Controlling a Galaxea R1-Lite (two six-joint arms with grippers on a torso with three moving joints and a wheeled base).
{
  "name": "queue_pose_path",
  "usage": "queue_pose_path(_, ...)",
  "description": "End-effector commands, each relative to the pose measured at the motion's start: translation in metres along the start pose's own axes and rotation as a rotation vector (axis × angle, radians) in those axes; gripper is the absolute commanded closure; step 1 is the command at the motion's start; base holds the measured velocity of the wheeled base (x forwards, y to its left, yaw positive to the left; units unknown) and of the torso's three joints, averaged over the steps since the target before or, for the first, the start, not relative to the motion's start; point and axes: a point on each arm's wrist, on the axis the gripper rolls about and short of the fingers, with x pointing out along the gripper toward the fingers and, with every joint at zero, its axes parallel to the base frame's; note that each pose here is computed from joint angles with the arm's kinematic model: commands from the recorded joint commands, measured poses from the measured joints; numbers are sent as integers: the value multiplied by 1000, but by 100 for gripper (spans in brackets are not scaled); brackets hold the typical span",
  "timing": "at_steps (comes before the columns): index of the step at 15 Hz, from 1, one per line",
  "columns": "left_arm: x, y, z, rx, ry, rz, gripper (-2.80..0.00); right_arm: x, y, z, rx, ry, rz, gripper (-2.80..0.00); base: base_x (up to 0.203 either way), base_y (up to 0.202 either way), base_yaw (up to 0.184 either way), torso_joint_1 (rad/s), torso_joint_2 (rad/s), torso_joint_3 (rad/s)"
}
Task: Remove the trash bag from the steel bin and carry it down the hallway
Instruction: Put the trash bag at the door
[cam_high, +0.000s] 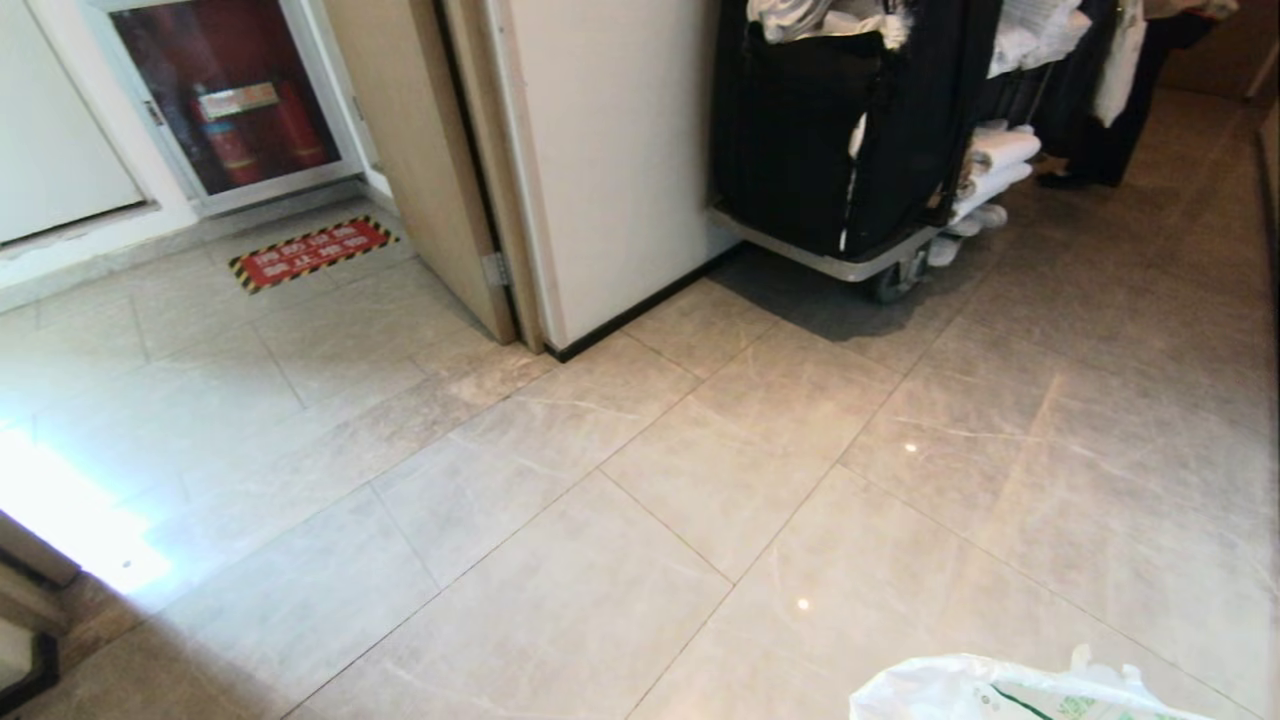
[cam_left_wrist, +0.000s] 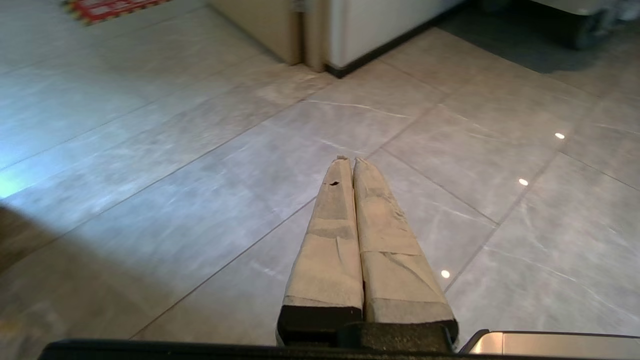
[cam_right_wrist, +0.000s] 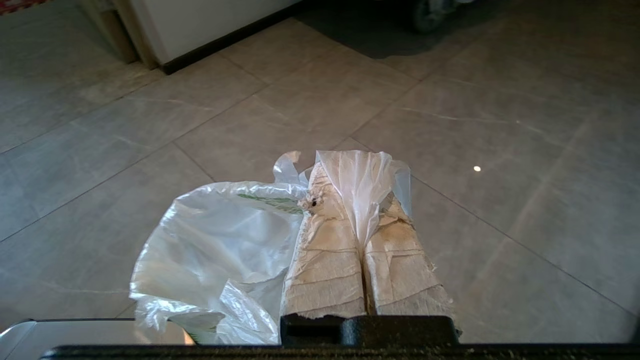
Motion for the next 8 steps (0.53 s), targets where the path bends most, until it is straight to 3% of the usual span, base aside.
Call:
queue_pose_path(1, 0, 0, 0, 0, 0, 1, 0, 0, 0, 0, 0, -1, 0, 0, 3, 10, -172, 7, 5, 5)
queue_pose_path(8, 0, 0, 0, 0, 0, 0, 0, 0, 0, 0, 0, -1, 0, 0, 1, 9, -173, 1, 3, 3)
